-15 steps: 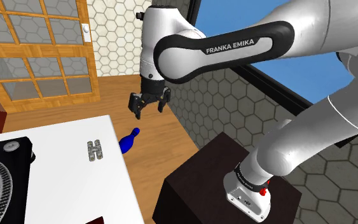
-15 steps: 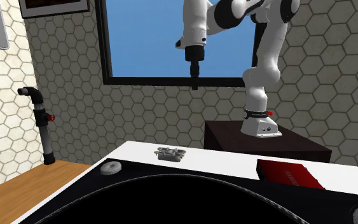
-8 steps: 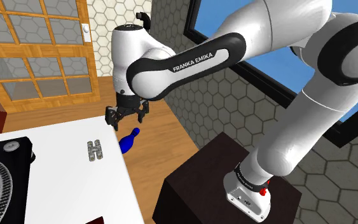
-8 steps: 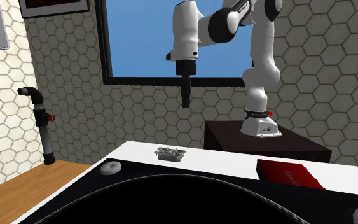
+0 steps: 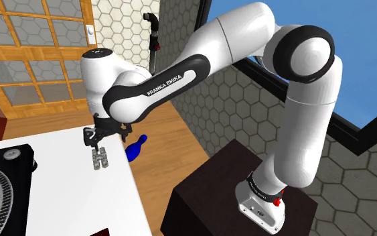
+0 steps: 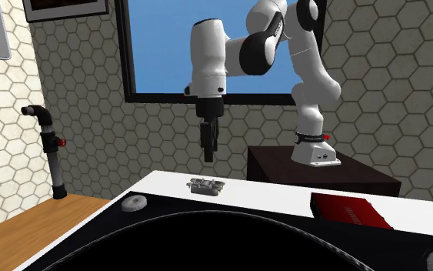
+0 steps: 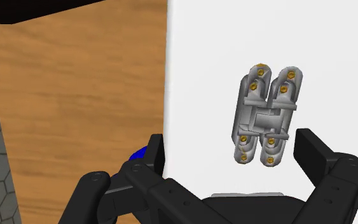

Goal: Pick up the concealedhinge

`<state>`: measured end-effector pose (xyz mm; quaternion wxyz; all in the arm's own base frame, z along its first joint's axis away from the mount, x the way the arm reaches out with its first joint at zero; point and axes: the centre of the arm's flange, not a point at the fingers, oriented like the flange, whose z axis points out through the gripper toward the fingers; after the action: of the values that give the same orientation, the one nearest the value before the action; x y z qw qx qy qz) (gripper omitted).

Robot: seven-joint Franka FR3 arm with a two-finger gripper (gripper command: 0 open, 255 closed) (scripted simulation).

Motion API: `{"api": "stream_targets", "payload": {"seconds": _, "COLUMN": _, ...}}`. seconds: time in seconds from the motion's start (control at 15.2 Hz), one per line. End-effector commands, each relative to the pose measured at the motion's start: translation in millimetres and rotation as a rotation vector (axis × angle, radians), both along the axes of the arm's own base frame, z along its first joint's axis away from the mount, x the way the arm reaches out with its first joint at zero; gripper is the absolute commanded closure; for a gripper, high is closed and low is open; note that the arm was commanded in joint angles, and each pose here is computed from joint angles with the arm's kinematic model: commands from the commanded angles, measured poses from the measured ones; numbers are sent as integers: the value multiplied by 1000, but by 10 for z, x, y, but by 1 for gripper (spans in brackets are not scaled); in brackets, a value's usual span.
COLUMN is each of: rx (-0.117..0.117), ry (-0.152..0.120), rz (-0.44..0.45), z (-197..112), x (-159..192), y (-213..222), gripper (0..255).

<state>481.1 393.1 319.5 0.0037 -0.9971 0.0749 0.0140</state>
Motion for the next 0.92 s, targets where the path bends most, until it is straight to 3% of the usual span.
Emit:
{"api": "stream_targets", "payload": {"seconds": 0.0, "rx": -3, "ry": 0, "rz": -5, "z": -164, "x": 103, "y": 173, "gripper": 0}}
{"api": "stream_targets", "payload": {"seconds": 0.2, "rx": -6, "ry": 1, "rz": -10, "z": -369, "x": 241, "y": 398, "gripper": 0}}
{"api": "stream_targets", "payload": {"seconds": 0.79, "rx": -6, "ry": 1, "rz": -10, "z": -769, "x": 241, "y": 398, "gripper": 0}}
{"api": "stream_targets", "payload": {"seconds": 0.86, "rx": -6, "ry": 1, "rz": -10, "z": -762, "x": 233, "y": 394, "gripper": 255}}
